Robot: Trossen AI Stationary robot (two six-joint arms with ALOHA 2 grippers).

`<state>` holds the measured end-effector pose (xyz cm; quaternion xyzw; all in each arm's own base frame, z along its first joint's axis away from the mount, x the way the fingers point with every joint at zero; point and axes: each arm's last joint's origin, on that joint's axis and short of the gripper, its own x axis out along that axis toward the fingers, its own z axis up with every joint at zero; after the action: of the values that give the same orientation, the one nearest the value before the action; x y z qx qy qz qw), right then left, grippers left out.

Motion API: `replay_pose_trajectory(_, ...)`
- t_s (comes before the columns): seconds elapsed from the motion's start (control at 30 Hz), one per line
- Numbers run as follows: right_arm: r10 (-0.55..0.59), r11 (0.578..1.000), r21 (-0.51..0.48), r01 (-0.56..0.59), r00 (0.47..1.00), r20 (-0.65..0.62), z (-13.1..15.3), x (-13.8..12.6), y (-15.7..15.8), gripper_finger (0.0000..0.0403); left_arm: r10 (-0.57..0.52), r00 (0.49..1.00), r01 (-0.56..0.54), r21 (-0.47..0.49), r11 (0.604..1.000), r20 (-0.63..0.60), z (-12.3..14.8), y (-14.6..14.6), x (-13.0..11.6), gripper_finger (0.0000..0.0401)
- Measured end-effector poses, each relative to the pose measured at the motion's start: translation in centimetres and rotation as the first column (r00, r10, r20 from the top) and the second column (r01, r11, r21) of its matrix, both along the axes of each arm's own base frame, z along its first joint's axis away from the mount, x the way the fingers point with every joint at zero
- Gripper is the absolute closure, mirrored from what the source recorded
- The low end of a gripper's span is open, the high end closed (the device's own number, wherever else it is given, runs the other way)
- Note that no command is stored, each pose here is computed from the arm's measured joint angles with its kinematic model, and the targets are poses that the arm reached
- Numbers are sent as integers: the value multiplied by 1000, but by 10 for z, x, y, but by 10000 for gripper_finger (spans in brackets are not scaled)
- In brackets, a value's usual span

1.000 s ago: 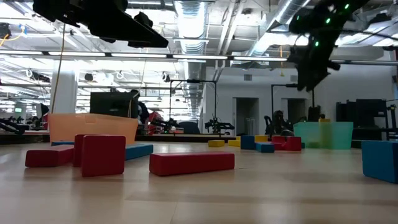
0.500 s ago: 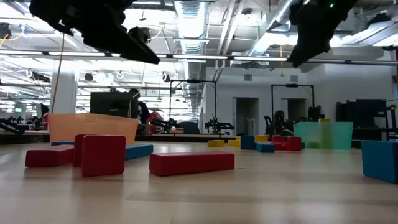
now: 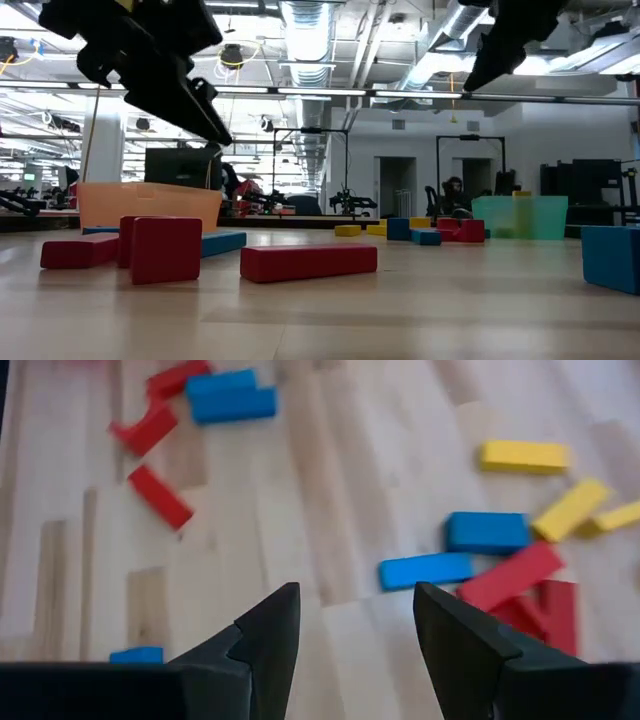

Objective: Sort blocks
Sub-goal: Put the blue wooden block into the red bin

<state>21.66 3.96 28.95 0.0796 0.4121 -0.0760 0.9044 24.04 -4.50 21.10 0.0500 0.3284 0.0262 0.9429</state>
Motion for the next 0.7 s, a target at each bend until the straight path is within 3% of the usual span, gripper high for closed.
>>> replay_pose_trajectory(0.17, 82, 997, -13, -82, 995, -58, -18, 15, 23, 192, 40, 999, -41, -111, 993, -11, -1, 1, 0, 203)
replay_pose_trajectory(0.33, 134, 990, -23, -137, 986, -104, -35, 27, 41, 192, 71, 995, -81, -146, 986, -73, -5, 1, -4, 203)
replay_pose_trajectory(0.7, 206, 976, -34, -214, 967, -147, -63, 42, 69, 192, 266, 919, -300, -77, 951, -290, -21, 21, -21, 203)
